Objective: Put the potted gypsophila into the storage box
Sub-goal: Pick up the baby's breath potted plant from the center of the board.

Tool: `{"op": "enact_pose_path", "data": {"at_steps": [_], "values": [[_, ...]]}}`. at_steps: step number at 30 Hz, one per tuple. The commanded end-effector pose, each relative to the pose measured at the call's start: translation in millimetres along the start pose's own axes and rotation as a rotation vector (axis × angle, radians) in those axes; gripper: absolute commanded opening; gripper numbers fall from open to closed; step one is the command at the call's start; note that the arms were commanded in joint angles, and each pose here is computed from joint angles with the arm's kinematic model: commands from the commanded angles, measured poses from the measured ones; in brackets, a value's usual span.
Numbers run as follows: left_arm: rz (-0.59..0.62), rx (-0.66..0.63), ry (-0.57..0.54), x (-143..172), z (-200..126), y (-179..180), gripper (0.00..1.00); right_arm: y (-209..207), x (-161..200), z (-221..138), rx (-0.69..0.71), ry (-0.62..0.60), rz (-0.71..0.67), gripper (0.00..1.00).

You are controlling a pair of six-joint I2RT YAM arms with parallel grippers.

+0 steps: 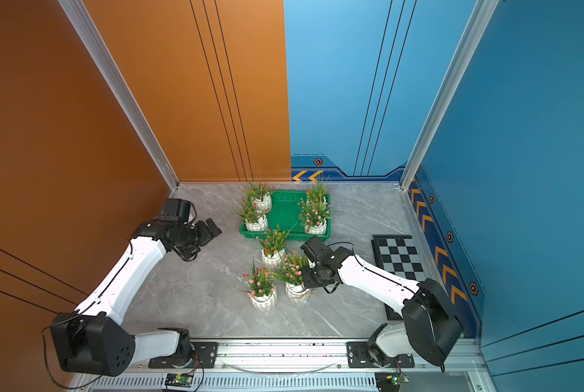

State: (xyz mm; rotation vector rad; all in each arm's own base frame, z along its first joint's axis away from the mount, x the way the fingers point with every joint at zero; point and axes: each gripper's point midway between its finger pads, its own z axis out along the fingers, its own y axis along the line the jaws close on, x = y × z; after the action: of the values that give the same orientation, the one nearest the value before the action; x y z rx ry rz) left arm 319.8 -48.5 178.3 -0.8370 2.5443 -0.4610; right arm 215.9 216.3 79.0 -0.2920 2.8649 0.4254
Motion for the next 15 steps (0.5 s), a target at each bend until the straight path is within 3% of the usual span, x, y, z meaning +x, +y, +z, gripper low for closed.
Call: {"op": "enact_pose_path", "data": {"at_steps": [1,15], "values": [[-0.002,-0.011,0.027,3,8,6,0.98,-1,-5,2,0.027,-0.010,-0.005,0.12],[0.004,-0.009,0.039,-2,14,0,0.98,1,-16,-6,0.037,-0.039,-0.023,0.05]]}}
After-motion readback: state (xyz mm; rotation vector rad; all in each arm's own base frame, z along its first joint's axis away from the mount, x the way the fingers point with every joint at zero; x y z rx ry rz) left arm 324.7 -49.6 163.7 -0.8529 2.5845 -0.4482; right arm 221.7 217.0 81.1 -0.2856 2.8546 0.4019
